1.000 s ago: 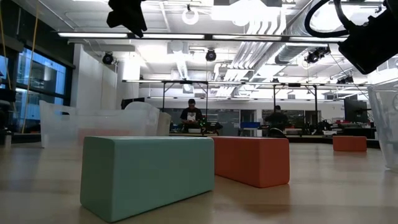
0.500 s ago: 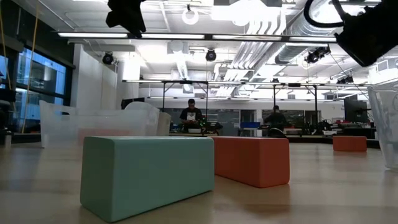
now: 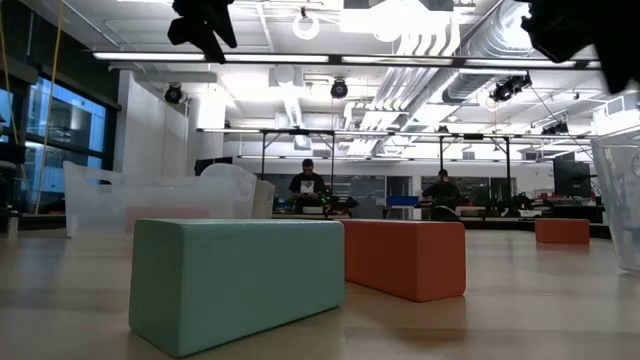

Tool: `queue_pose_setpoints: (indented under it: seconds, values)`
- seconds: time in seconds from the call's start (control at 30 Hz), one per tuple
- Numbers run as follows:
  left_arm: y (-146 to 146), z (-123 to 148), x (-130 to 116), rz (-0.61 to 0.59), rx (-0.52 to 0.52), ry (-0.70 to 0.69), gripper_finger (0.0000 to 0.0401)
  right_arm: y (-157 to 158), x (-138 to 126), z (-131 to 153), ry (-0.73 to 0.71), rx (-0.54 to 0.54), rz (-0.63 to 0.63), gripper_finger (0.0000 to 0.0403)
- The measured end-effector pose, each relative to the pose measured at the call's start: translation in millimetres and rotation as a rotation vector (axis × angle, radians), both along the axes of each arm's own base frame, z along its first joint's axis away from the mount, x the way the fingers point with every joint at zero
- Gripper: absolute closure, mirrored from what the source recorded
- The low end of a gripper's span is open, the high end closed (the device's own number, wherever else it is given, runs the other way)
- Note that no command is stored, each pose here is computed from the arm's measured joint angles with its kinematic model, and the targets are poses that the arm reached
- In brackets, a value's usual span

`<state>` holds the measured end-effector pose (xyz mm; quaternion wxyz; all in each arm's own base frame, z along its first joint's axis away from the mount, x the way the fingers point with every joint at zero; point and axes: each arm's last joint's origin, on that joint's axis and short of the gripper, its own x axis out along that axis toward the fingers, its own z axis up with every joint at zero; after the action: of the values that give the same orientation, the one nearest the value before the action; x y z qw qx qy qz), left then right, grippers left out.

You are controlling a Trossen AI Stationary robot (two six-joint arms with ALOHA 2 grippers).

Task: Sort & place blocks by color
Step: Put the blue block into the gray bin

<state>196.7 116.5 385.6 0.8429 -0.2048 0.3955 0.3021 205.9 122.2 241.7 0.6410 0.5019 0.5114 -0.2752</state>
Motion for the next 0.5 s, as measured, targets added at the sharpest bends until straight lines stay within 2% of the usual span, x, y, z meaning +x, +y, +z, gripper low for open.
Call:
queue_pose_setpoints:
  seconds: [0.17, 0.3, 0.5]
  values:
    - [-2.9, -1.9, -1.4, -0.031, -0.062, 0.004, 0.0189, -18.9, -4.2, 12.0, -0.053, -0.054, -0.073, 0.0214]
    - [-7.6, -5.6, -5.0, 0.010, -0.127, 0.044, 0.0189, -34.3, -3.1, 17.6, -0.098, -0.114, -0.141, 0.0214]
    - [-19.3, -9.7, -6.3, -0.025, -0.167, 0.115, 0.0189, -51.3, 1.9, 19.5, -0.108, -0.125, -0.222, 0.0214]
